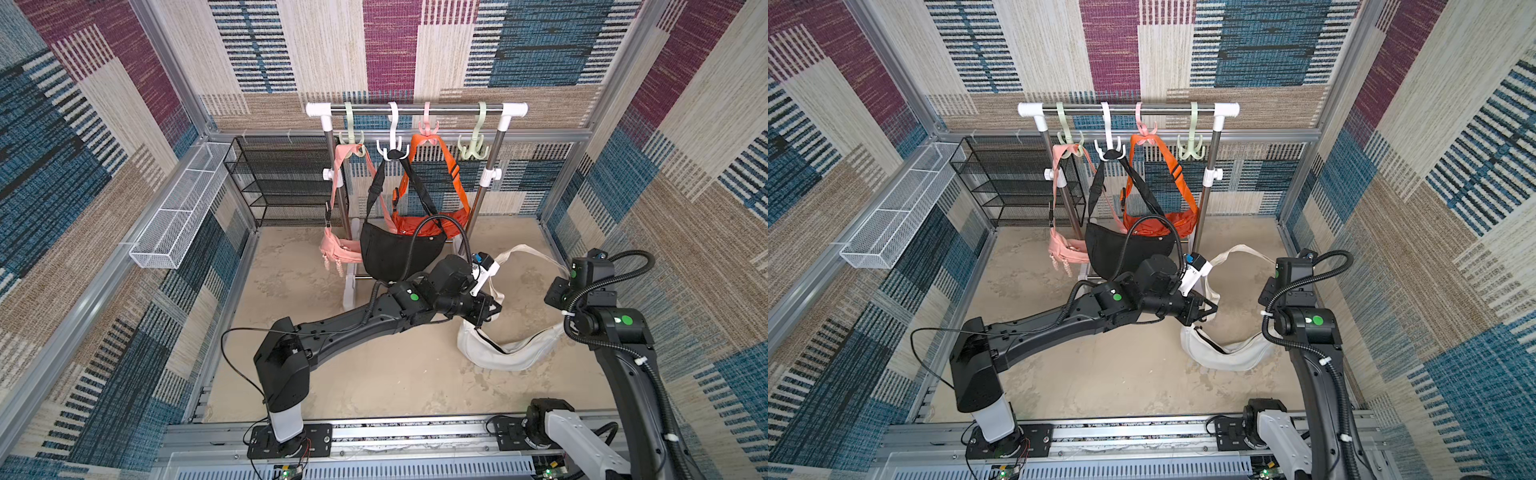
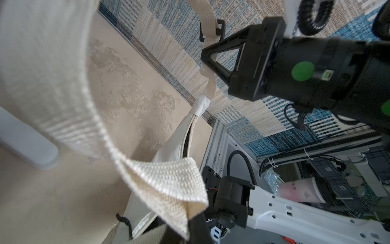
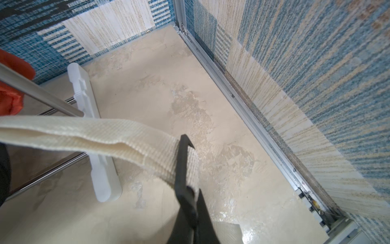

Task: Take the bag off the hook
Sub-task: Place the bag at the center of the board.

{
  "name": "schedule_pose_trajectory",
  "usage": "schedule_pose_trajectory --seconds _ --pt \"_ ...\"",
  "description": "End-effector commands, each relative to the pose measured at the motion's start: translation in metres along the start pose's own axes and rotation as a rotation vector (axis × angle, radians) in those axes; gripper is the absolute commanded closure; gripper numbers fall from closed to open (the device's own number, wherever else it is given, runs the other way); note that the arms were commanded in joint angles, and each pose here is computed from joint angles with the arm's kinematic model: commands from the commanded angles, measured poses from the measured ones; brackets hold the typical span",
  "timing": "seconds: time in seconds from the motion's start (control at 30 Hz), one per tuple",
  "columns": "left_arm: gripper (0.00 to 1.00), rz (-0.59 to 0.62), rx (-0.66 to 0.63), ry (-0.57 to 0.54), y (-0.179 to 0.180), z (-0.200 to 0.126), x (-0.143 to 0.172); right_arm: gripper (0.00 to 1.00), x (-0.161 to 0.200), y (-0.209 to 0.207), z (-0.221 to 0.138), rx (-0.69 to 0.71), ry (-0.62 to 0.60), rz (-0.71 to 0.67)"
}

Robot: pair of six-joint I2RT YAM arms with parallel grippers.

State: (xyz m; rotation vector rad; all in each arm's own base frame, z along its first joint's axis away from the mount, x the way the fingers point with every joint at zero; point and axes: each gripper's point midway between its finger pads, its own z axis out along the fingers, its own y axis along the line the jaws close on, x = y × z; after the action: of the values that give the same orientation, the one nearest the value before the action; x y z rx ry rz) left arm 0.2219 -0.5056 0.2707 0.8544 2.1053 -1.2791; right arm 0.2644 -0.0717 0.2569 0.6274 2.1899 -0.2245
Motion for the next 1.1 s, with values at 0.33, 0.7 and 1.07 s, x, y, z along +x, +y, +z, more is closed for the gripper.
schedule_pose_trajectory --seconds 0.33,0.7,1.07 --pt "1.00 -0.011 -0.016 0.025 0.034 0.058 -0.017 1.00 -0.045 -0.049 0.078 0.135 -0.122 0.046" --pt "1.00 -0.122 0.015 0.054 0.043 0.076 0.006 1.00 -0.070 -0.060 0.092 0.179 -0.126 0.017" --pt "1.00 -0.097 -0.076 0.126 0.076 0.107 0.019 1.00 -0.023 -0.047 0.143 0.110 0.014 0.037"
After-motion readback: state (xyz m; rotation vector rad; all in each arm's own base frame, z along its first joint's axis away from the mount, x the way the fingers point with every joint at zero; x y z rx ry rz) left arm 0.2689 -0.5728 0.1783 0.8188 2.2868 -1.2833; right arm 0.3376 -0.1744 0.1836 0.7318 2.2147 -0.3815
